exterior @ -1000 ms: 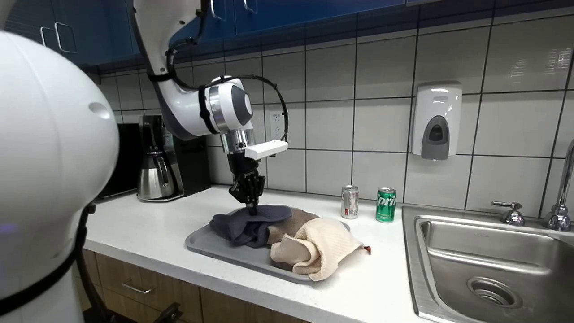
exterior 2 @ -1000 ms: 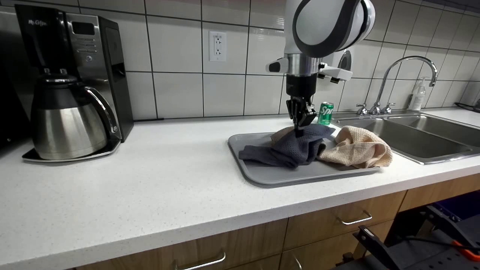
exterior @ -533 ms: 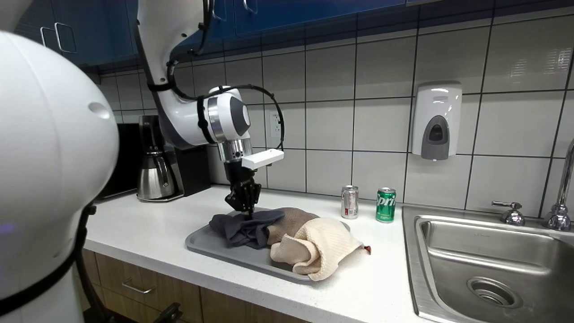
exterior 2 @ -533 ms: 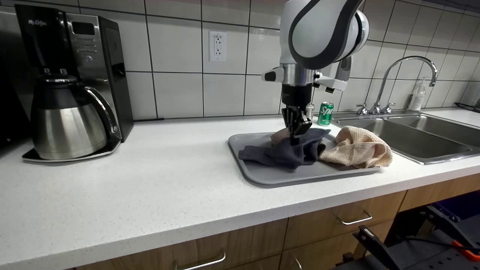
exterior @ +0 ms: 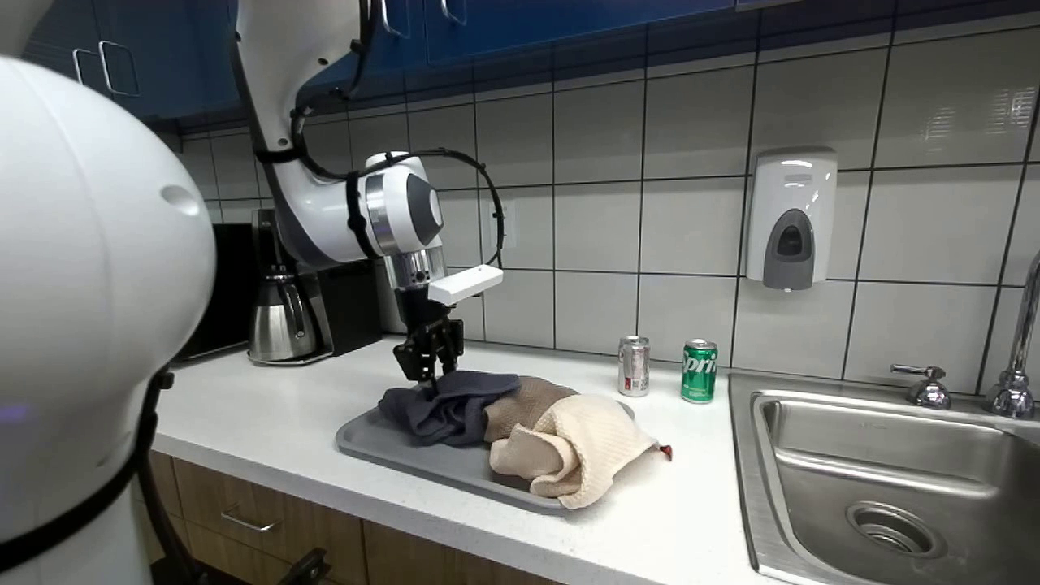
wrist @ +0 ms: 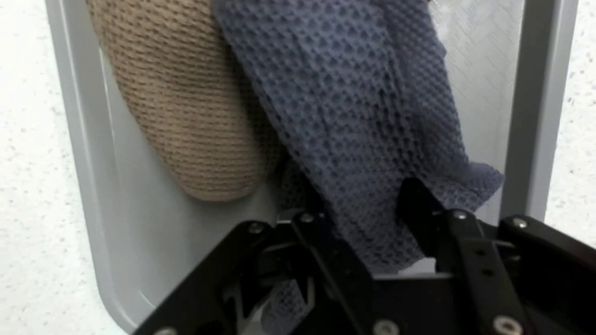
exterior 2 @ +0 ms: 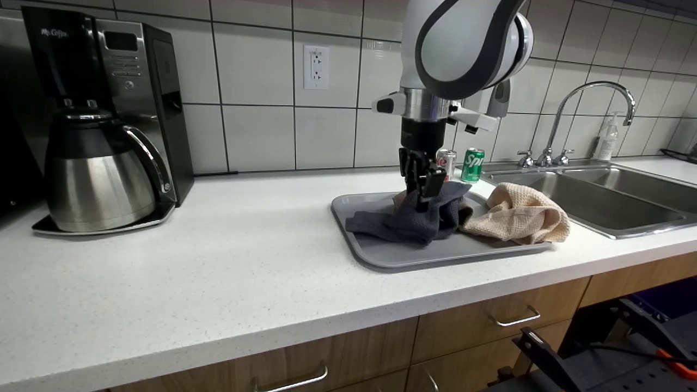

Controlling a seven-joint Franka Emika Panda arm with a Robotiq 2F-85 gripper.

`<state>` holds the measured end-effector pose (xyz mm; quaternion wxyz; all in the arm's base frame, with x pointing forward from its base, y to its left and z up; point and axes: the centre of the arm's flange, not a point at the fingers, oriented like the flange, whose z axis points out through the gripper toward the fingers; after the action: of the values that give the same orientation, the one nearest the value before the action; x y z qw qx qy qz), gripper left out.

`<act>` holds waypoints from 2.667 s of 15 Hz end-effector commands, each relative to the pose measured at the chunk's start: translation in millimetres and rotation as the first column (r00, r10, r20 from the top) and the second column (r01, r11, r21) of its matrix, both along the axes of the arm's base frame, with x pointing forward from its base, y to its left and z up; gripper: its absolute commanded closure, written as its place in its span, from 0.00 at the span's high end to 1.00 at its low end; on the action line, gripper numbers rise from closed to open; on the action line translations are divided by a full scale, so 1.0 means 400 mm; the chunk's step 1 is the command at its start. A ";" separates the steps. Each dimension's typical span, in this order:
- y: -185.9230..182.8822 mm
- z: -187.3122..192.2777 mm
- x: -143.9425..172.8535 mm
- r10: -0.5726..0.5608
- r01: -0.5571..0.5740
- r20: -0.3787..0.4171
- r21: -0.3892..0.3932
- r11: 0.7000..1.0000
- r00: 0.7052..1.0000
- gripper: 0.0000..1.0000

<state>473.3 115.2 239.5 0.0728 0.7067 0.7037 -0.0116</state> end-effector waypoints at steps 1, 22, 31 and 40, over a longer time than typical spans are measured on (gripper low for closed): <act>0.023 0.056 -0.050 -0.012 0.012 0.026 0.005 1.000 1.000 0.82; 0.031 0.236 -0.329 -0.318 0.319 0.127 0.009 0.948 0.940 1.00; 0.016 0.300 -0.403 -0.456 0.450 0.171 0.072 0.890 0.874 1.00; -0.042 0.302 -0.418 -0.549 0.537 0.166 0.114 0.836 0.819 1.00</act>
<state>350.5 121.7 365.6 0.1139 0.8654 0.4853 0.0501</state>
